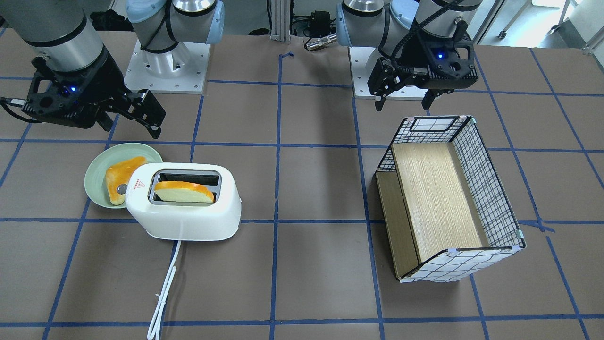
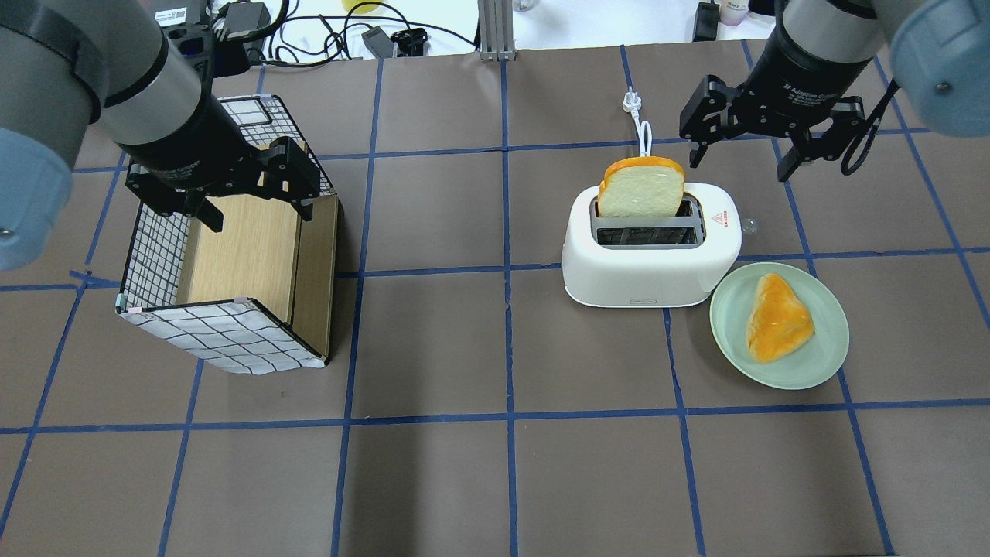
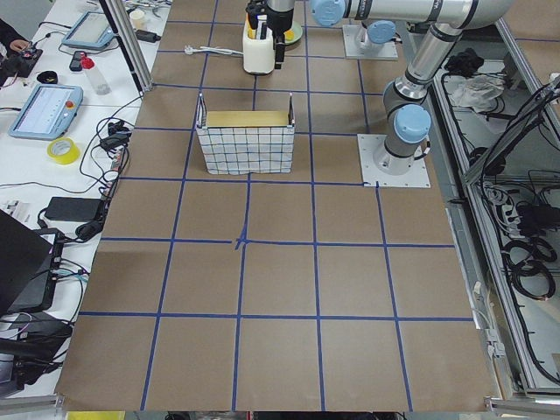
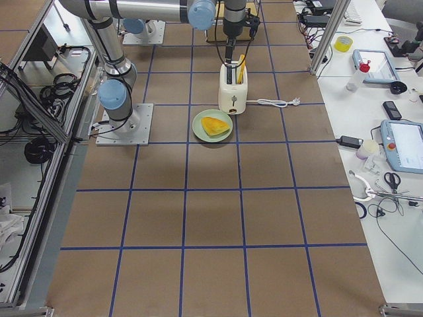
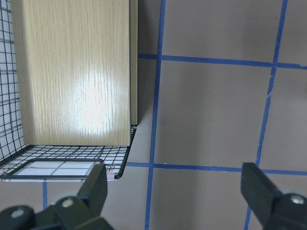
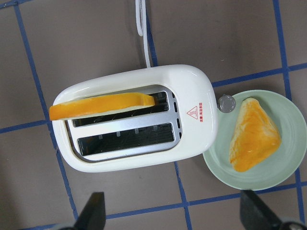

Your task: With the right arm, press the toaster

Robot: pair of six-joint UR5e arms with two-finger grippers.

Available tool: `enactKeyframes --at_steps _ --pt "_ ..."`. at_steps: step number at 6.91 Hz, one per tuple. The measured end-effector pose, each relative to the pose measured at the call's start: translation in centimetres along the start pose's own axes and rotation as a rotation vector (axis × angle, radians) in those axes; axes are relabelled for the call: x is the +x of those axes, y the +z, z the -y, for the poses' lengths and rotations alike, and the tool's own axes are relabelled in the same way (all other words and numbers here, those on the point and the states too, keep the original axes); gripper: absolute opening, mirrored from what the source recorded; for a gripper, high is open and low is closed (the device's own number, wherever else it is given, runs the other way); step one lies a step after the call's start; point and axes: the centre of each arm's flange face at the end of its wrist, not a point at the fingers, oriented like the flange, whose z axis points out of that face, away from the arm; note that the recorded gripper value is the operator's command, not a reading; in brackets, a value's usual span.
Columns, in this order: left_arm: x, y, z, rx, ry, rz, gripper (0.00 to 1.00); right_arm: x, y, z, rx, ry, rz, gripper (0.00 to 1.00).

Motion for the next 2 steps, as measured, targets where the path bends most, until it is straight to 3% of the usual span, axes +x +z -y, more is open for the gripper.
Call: enactKeyframes --at_steps 2 --pt "-0.01 0.0 0.0 0.0 0.0 0.001 1.0 -0.17 0.06 -0.08 -0.001 0.0 -0.003 1.0"
